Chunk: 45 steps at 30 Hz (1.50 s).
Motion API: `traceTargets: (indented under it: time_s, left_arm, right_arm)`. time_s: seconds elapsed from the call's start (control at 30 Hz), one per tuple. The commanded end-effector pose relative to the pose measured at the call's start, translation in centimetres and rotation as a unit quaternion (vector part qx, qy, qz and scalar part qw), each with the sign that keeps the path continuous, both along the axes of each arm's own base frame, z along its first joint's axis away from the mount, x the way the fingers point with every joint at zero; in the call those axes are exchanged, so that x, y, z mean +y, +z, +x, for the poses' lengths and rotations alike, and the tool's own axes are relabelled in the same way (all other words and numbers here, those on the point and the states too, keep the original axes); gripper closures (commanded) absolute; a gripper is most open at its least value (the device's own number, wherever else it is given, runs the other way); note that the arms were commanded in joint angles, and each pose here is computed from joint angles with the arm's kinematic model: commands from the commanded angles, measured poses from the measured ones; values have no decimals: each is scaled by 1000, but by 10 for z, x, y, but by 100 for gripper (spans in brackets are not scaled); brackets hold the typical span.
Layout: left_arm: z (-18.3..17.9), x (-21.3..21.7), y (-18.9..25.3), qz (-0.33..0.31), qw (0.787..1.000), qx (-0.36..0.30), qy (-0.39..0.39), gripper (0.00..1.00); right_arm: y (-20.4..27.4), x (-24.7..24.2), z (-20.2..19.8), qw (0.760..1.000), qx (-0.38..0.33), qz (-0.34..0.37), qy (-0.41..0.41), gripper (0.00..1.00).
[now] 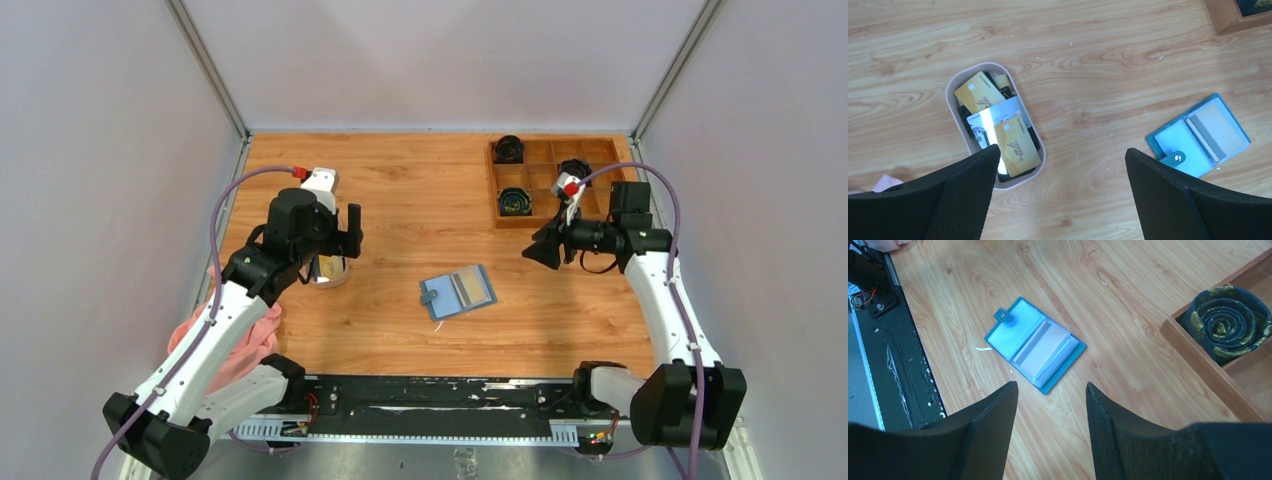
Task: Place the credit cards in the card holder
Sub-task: Pick up the credit card from the storage box.
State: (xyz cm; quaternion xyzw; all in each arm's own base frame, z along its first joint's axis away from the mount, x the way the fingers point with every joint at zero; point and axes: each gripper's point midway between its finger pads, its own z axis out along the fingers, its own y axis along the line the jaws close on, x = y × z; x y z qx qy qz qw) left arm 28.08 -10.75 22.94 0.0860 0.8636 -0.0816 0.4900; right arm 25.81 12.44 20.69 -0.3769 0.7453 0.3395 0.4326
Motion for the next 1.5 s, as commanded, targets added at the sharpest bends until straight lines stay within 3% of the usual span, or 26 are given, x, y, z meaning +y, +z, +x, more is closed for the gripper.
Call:
traceTargets:
  time_s: [0.0, 0.43, 0.8, 1.47]
  left_arm:
    - [-1, 6, 0, -9, 1000, 14, 25, 0]
    - [13, 25, -31, -48, 995, 63, 61, 0]
    - [32, 34, -51, -31, 994, 84, 70, 0]
    - [46, 32, -69, -25, 994, 91, 64, 0]
  right_arm:
    - [-8, 4, -4, 1000, 3, -12, 13, 44]
    - [-23, 14, -5, 999, 21, -39, 29, 44]
    - [-39, 8, 9, 996, 39, -74, -14, 44]
    - [-43, 5, 11, 996, 40, -83, -16, 44]
